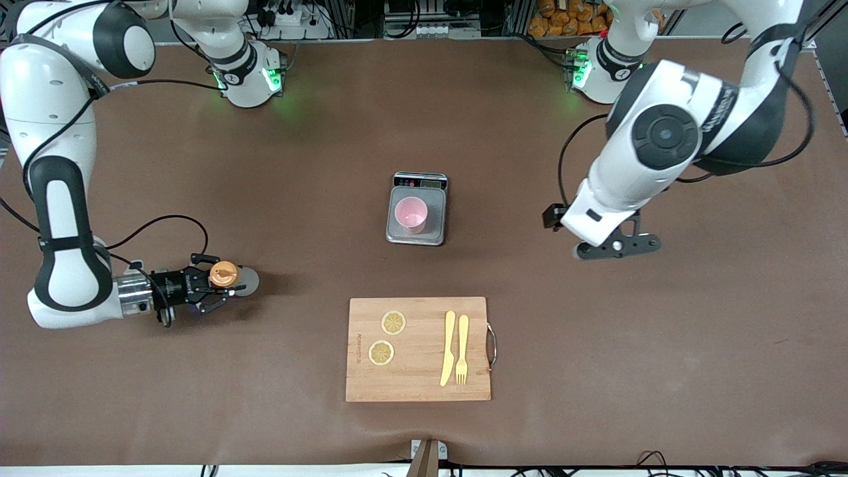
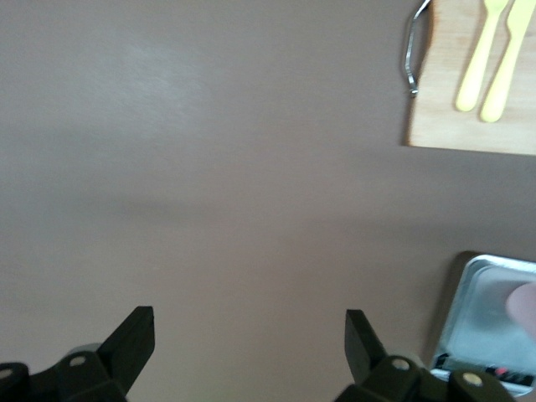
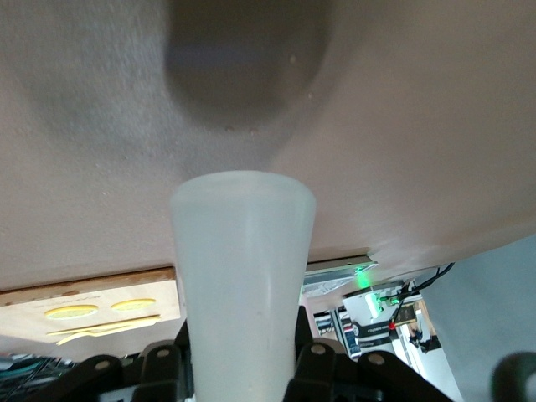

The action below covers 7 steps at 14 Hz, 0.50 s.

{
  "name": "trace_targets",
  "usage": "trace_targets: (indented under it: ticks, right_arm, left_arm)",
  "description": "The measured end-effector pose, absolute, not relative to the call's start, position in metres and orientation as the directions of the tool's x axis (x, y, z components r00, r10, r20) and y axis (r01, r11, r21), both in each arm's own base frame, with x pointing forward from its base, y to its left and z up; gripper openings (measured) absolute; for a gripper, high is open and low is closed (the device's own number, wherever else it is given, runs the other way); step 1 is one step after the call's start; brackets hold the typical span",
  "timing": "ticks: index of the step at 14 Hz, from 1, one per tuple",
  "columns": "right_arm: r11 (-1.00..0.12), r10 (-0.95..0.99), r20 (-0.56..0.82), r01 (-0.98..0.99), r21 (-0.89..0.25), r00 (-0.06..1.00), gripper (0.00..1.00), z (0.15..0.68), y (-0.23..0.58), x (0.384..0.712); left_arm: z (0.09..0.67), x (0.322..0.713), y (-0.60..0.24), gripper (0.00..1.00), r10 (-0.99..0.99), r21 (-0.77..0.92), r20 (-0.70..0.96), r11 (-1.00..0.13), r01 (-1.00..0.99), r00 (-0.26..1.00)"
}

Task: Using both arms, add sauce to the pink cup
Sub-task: 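Release the cup on the scale while the right gripper lifts the bottle, then move the white bottle with the right gripper over the pink cup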

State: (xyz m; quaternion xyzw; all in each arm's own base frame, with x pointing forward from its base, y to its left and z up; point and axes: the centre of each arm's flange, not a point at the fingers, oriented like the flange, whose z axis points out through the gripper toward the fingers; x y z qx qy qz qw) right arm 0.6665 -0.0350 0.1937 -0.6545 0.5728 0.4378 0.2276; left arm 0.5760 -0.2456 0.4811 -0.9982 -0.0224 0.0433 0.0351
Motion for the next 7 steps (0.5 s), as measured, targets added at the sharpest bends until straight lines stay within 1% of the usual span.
trace_targets:
  ticks: [3, 7]
  right_arm:
    - [-0.268, -0.633, -0.774, -0.931, 0.246, -0.022, 0.44, 0.222, -0.006, 0.674]
    - [-0.281, -0.716, -0.698, -0.910, 0.304, -0.012, 0.44, 0.256, 0.053, 0.680]
  left_arm:
    - [0.506, 0.572, -0.206, 1.00, -0.018, -0.087, -0.064, -0.996, -0.023, 0.998]
    - [0.535, 0.560, -0.163, 1.00, -0.097, -0.076, -0.063, -0.992, -0.102, 0.993]
